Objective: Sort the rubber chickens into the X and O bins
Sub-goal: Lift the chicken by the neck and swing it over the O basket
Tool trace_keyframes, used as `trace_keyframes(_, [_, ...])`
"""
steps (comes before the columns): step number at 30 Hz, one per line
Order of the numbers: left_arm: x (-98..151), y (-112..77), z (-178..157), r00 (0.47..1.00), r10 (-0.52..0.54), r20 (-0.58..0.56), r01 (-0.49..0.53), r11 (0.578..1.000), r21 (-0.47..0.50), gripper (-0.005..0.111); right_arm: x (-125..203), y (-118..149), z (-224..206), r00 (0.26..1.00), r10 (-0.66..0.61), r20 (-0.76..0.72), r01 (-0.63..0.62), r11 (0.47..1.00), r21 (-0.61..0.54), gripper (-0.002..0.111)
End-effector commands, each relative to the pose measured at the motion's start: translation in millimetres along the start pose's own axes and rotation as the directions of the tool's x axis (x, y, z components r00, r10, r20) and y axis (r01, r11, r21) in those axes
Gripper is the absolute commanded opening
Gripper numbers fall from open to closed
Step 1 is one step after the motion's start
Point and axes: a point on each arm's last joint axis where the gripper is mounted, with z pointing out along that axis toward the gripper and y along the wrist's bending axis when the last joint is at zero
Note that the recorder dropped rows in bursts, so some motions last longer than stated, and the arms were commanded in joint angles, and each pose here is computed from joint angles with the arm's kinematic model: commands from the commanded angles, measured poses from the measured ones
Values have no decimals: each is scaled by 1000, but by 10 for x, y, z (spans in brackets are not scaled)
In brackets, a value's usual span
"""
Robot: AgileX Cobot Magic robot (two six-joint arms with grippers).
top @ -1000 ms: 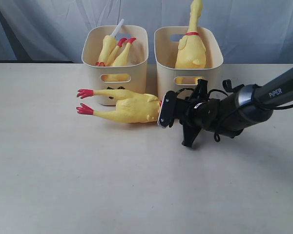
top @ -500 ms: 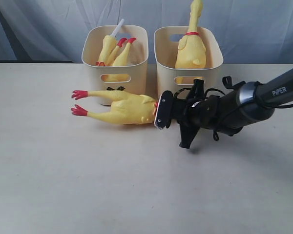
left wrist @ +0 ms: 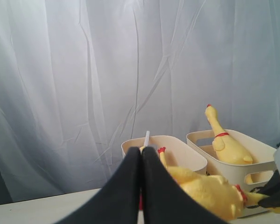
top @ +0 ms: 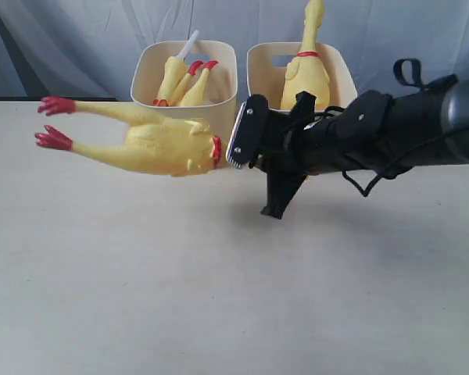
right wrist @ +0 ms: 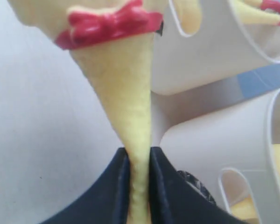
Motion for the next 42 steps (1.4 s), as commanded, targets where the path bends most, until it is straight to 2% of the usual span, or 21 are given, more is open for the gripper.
trace_keyframes(1, [-20,8,-16,1000,0,14,1,1000,-12,0,-182,-122,-331,985,149,85,-151,988,19,-1])
trace_keyframes(4, [-20,8,-16,1000,0,14,1,1000,-12,0,-256,-195,-499,965,229,129,-236,971,41,-1])
trace_keyframes(10, [-20,9,-16,1000,0,15,1,1000,-13,0,-366,-305,-791,933,296,205,-317,945,76,-1])
trace_keyframes(19, [-20,9,-16,1000,0,15,1,1000,-13,0,-420,-475,-1089,899,328,291,-387,905,177,-1])
trace_keyframes(22, [-20,9,-16,1000,0,15,1,1000,-13,0,-352,-526,-1136,868,401,294,-455,879,143,-1])
trace_keyframes(25, [-20,9,-16,1000,0,15,1,1000,-13,0,-222,-589,-1165,824,496,274,-535,840,89,-1])
trace_keyframes(28, [-20,9,-16,1000,0,15,1,1000,-13,0,-102,-641,-1222,828,507,240,-536,841,70,-1])
trace_keyframes(32, [-20,9,-16,1000,0,15,1,1000,-13,0,12,-723,-1318,812,550,194,-573,814,94,-1])
trace_keyframes(36, [-20,7,-16,1000,0,14,1,1000,-11,0,-20,-821,-1409,816,564,131,-577,808,117,-1])
trace_keyframes(40, [-20,7,-16,1000,-3,14,3,1000,-11,0,-93,-957,-1548,765,642,56,-643,755,130,-1])
trace_keyframes(42, [-20,7,-16,1000,-3,14,3,1000,-11,0,-124,-1018,-1614,758,652,27,-648,748,145,-1])
